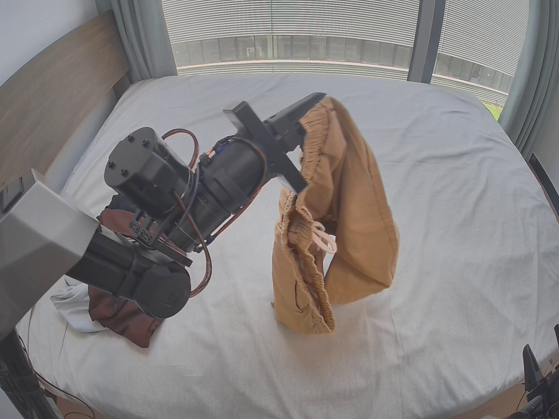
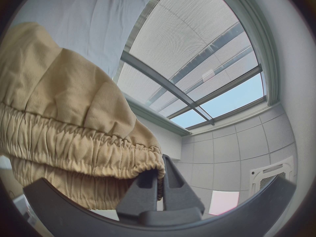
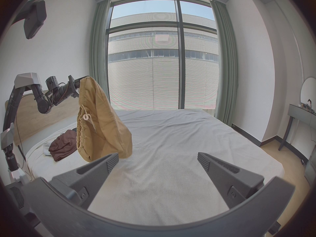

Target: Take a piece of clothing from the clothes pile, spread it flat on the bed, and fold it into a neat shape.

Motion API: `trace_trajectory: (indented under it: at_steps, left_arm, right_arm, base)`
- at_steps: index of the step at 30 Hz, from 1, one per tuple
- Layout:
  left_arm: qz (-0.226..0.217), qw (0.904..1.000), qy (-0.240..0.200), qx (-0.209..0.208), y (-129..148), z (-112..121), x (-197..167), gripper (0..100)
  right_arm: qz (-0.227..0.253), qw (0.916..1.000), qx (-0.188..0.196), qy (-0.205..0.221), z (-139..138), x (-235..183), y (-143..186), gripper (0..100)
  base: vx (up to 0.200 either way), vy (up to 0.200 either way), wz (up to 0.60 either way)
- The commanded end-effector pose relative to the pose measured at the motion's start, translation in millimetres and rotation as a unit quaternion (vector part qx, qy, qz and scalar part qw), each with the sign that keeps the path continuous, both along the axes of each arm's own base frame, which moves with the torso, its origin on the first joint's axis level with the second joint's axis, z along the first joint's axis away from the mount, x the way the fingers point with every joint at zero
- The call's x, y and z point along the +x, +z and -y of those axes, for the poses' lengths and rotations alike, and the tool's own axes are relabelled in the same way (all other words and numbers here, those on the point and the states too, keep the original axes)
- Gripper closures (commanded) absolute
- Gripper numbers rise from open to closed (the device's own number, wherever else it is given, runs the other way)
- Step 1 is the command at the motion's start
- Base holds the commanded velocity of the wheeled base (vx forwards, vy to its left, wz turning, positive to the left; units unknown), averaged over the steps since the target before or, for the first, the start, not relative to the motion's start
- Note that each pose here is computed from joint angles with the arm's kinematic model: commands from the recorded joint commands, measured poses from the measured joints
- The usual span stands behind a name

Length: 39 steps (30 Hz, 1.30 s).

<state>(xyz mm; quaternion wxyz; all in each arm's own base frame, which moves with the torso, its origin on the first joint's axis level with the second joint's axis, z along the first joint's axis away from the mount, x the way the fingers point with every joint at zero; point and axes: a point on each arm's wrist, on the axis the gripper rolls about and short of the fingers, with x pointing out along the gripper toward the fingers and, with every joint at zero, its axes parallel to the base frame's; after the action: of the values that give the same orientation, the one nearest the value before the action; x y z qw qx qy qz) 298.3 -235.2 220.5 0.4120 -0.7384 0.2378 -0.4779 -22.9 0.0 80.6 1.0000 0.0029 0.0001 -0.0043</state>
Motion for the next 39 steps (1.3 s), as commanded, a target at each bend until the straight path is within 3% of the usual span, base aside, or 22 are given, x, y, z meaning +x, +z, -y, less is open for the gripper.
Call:
trace_trajectory:
  at_steps: [1,9,16,21,22,23,26,36,39]
  left_arm:
    - [0.002,0.9991,0.039,0.017,-4.8,-24.2,10.8,100]
    - [0.029,0.9924,0.072,0.095,-31.3,-36.9,13.4,100]
    - [0.032,0.9856,0.1,0.133,-43.1,-53.6,10.9,100]
    - [0.061,0.9719,0.079,0.213,-62.0,-84.9,-3.9,100]
    - [0.061,0.9719,0.079,0.213,-62.0,-84.9,-3.9,100]
    - [0.085,0.9625,0.076,0.246,-69.9,-93.5,-8.2,100]
    - [0.106,0.9509,0.092,0.276,-76.9,-107.2,-9.4,100]
    - [0.106,0.9447,0.111,0.289,-79.4,-129.5,-5.1,100]
    - [0.118,0.9389,0.125,0.298,-78.5,-137.4,-4.1,100]
  right_arm:
    - [-0.006,1.0,0.0,0.0,0.0,0.9,-5.0,0]
    - [-0.006,1.0,-0.001,0.0,0.0,0.9,-5.0,0]
    - [-0.006,1.0,-0.001,0.0,0.0,0.9,-5.0,0]
    - [-0.006,1.0,-0.001,0.0,0.0,0.9,-5.0,0]
    - [-0.006,1.0,-0.001,0.0,0.0,0.9,-5.0,0]
    - [-0.006,1.0,-0.002,0.0,0.0,0.9,-5.0,0]
    - [-0.006,1.0,-0.002,0.0,0.0,0.9,-5.0,0]
    - [-0.006,1.0,-0.004,0.0,0.0,0.9,-5.0,0]
    - [-0.006,1.0,-0.004,0.0,0.0,0.9,-5.0,0]
  base:
    - [0.0,0.0,0.0]
    - [0.0,0.0,0.0]
    - [0.0,0.0,0.0]
    - [0.0,0.0,0.0]
    - [0.0,0.0,0.0]
    - [0.0,0.0,0.0]
    - [0.0,0.0,0.0]
    - [0.0,0.0,0.0]
    - [0.0,0.0,0.0]
